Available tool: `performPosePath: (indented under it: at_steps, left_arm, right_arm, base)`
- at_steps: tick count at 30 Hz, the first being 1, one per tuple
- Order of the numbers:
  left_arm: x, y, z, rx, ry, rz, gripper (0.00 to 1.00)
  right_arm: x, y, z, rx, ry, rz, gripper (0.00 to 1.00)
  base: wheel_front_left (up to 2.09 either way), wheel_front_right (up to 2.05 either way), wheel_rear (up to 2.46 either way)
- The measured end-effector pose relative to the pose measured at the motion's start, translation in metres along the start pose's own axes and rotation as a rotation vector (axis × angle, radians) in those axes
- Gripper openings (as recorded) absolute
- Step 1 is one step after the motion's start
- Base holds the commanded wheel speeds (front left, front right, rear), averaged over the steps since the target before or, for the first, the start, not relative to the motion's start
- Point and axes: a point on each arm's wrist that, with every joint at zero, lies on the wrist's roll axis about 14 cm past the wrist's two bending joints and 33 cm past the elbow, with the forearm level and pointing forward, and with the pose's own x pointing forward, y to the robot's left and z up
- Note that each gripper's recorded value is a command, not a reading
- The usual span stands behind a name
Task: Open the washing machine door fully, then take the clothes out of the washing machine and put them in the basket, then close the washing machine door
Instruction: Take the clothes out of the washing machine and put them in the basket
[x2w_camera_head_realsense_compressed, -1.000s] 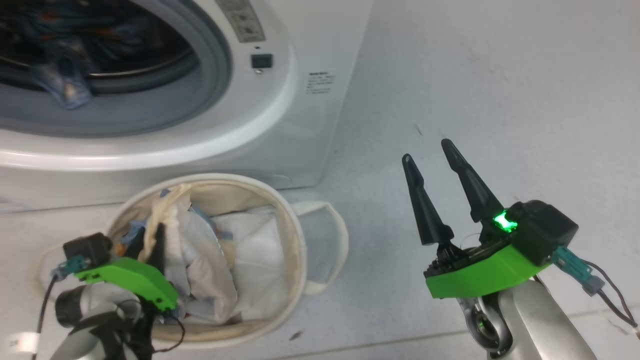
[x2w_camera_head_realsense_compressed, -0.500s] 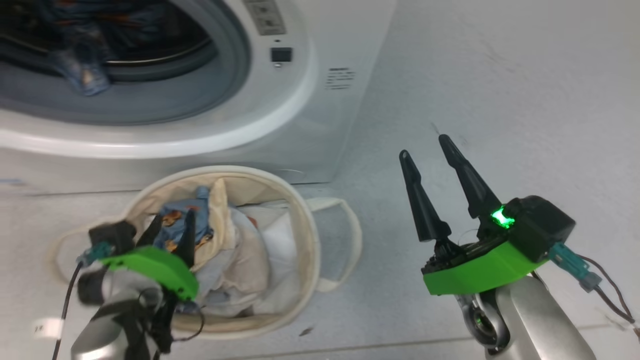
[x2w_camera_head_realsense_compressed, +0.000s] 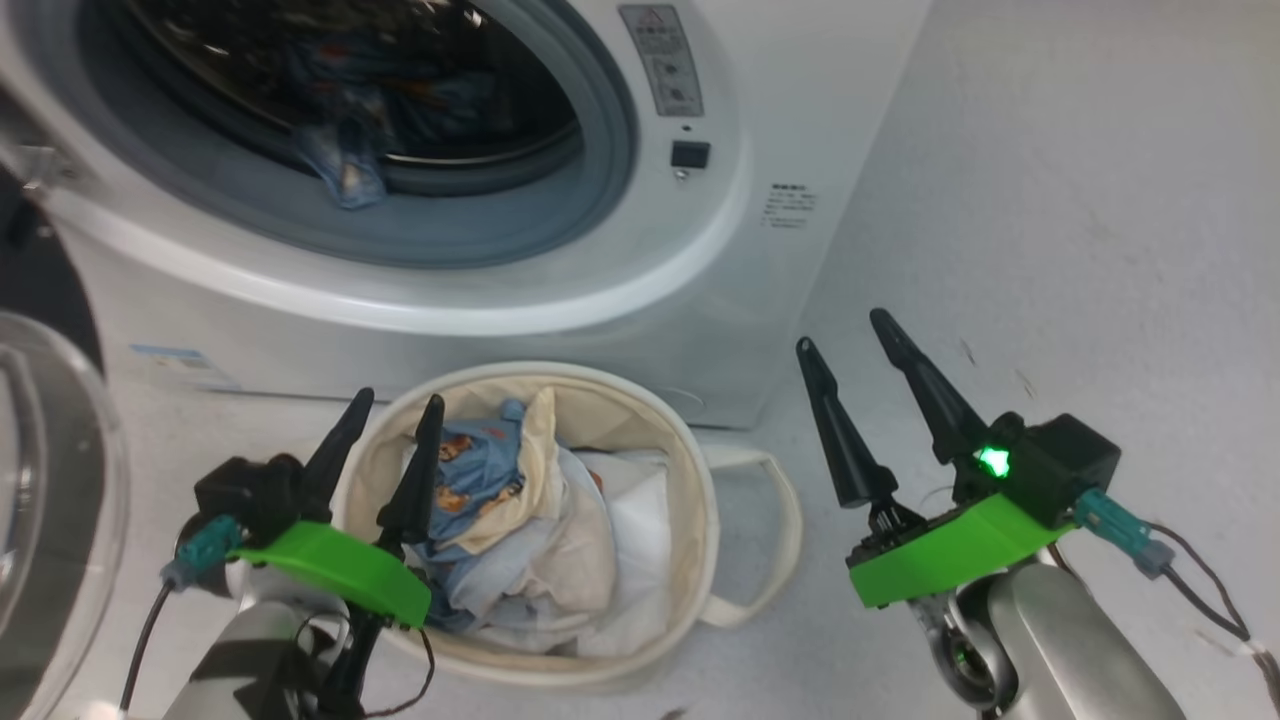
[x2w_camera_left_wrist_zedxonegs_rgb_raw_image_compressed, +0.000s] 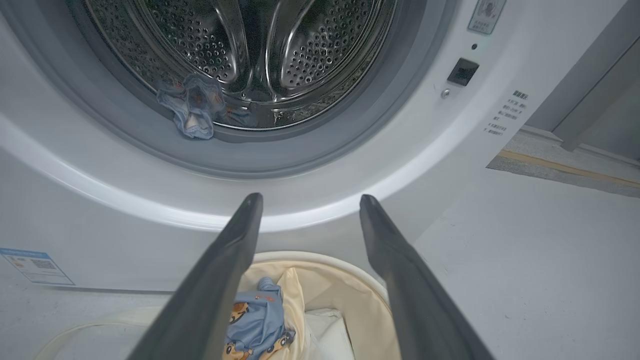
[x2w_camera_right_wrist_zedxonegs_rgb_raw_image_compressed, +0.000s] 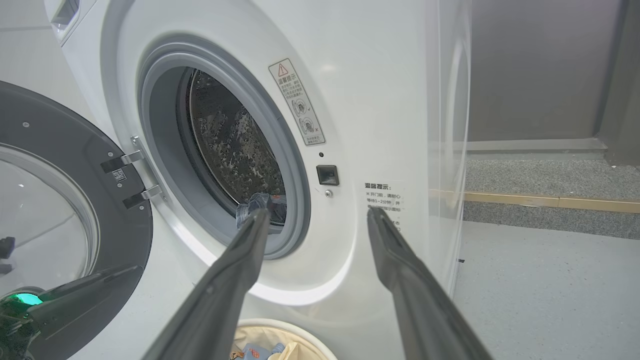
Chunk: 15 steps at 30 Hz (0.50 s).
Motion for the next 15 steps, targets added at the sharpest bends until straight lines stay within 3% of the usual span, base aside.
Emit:
performPosePath:
  at_steps: [7, 15]
  left_arm:
    - [-0.028, -0.005, 0.036, 0.068, -0.101, -0.023, 1.0]
    - [-0.044, -0.013, 0.059, 0.076, -0.167, -0.039, 1.0]
  right_arm:
    - [-0.001, 0.015, -0.002, -0.002, 0.017, 0.036, 1.0]
    - [-0.005, 0.019, -0.023, 0.0, 0.086, 0.045, 1.0]
  base:
    - [0.0, 0.0, 0.0]
    - [0.0, 0.0, 0.0]
